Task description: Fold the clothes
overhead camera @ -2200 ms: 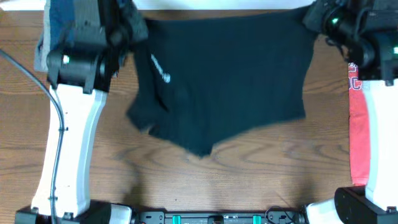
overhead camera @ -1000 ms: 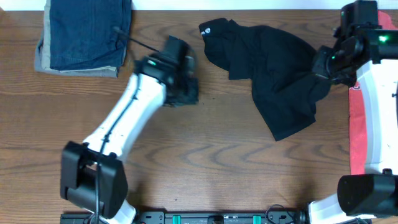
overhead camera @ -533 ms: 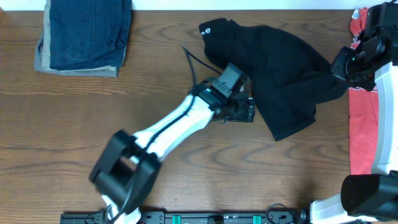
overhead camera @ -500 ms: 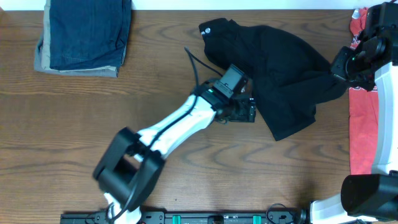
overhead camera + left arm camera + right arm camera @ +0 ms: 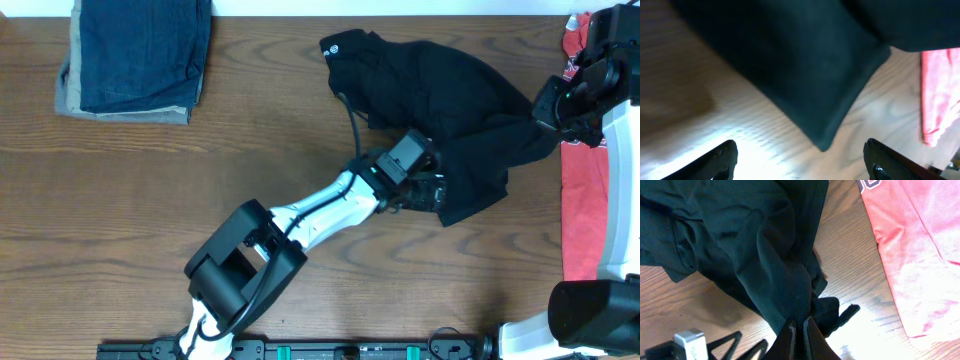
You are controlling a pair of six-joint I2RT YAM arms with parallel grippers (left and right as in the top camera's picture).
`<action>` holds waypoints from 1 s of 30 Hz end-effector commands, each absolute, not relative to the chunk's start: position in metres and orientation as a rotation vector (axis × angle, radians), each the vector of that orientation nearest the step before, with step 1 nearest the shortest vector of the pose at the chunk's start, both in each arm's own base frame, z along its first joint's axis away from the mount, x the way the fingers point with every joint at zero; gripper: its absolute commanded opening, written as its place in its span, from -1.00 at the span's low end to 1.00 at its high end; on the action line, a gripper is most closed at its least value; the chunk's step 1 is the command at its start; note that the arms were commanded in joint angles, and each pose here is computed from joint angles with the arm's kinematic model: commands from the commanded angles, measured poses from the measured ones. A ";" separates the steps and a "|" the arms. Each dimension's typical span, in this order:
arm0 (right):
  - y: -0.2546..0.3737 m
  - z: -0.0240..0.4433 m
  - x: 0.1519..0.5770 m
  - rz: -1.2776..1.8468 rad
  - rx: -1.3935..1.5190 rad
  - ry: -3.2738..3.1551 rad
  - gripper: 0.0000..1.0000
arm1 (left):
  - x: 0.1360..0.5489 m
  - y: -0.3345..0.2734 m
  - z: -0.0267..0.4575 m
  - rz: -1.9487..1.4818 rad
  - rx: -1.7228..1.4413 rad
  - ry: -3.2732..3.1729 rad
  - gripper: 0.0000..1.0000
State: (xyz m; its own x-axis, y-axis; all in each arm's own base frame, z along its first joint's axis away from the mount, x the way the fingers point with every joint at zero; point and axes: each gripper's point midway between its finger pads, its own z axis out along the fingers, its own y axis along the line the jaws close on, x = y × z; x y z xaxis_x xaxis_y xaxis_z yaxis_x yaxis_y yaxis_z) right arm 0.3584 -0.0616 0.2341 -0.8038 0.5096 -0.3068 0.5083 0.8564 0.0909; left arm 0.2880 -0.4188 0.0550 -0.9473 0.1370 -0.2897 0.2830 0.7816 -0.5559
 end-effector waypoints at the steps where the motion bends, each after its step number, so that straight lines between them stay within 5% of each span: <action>1: -0.063 0.241 0.354 -0.004 0.772 2.690 -0.90 | 0.290 -0.420 0.052 -0.868 0.221 2.742 0.62; 5: -0.063 0.241 0.352 -0.006 0.774 2.696 -0.91 | 0.291 -0.433 0.059 -0.907 0.234 2.686 0.60; 17: -0.063 0.240 0.351 -0.008 0.764 2.706 -0.91 | 0.292 -0.463 0.062 -0.976 0.173 2.585 -0.88; 30: -0.063 0.239 0.349 -0.012 0.762 2.716 -0.93 | 0.288 -0.455 0.007 -0.889 0.127 2.692 -0.88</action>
State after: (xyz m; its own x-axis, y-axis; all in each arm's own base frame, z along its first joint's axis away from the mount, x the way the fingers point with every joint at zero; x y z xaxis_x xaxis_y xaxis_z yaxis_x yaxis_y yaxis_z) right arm 0.3526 -0.0608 0.2323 -0.8112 0.5104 -0.2852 0.5102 0.8562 0.0812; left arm 0.2848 -0.4600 0.0114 -0.9502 0.0063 -0.3115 0.1956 0.7902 -0.5808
